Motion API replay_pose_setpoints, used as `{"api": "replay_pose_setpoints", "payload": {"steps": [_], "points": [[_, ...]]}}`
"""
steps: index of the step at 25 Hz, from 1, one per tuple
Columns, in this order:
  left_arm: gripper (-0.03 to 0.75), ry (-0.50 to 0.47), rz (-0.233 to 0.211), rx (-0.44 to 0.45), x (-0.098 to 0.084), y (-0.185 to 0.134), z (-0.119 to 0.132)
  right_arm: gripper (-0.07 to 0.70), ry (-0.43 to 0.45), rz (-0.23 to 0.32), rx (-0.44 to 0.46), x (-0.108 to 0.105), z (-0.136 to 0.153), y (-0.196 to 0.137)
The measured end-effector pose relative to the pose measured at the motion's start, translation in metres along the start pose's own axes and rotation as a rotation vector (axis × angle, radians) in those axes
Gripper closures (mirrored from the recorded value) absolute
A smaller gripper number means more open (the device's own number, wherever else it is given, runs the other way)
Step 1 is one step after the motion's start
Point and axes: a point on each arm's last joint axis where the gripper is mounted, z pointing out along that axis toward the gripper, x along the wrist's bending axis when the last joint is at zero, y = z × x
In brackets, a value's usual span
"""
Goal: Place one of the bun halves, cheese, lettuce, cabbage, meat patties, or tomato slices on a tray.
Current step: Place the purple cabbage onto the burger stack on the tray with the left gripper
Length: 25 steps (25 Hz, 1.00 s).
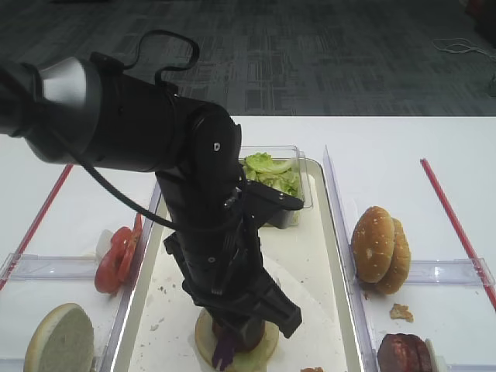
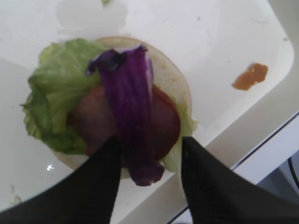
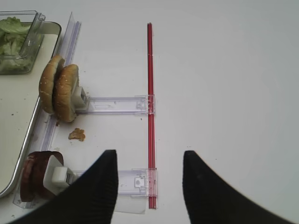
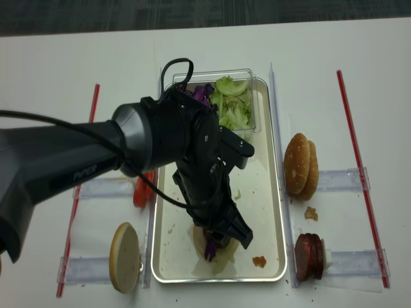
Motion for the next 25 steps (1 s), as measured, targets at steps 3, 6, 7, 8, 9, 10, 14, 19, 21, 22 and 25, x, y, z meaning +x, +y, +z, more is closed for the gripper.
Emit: {"api": "replay_pose_setpoints", "payload": {"steps": [3, 6, 7, 8, 9, 10, 14, 19, 21, 22, 25], "points": [[0.371, 0.0, 0.0, 0.006, 0.0, -0.001, 0.0, 0.28, 0.0, 0.0, 0.0, 0.0, 0.0, 0.0], [0.313, 0.0, 0.0, 0.006, 0.0, -0.001, 0.0, 0.28, 0.0, 0.0, 0.0, 0.0, 0.0, 0.0], [0.294, 0.0, 0.0, 0.009, 0.0, -0.001, 0.0, 0.28, 0.0, 0.0, 0.0, 0.0, 0.0, 0.0], [0.281, 0.0, 0.0, 0.009, 0.0, -0.001, 0.0, 0.28, 0.0, 0.0, 0.0, 0.0, 0.0, 0.0], [0.27, 0.0, 0.0, 0.011, 0.0, -0.001, 0.0, 0.28, 0.0, 0.0, 0.0, 0.0, 0.0, 0.0], [0.265, 0.0, 0.0, 0.013, 0.0, -0.001, 0.0, 0.28, 0.0, 0.0, 0.0, 0.0, 0.0, 0.0], [0.258, -0.001, -0.004, 0.015, 0.0, -0.001, 0.0, 0.28, 0.0, 0.0, 0.0, 0.0, 0.0, 0.0], [0.258, -0.004, 0.006, -0.023, -0.003, 0.003, -0.014, 0.28, 0.0, 0.0, 0.0, 0.0, 0.0, 0.0], [0.258, -0.002, 0.018, -0.043, -0.005, 0.007, -0.025, 0.28, 0.0, 0.0, 0.0, 0.0, 0.0, 0.0], [0.258, 0.008, 0.027, -0.039, -0.005, 0.008, -0.028, 0.28, 0.0, 0.0, 0.0, 0.0, 0.0, 0.0], [0.258, 0.037, 0.039, -0.028, -0.005, 0.012, -0.04, 0.28, 0.0, 0.002, 0.0, 0.0, 0.0, 0.0]]}}
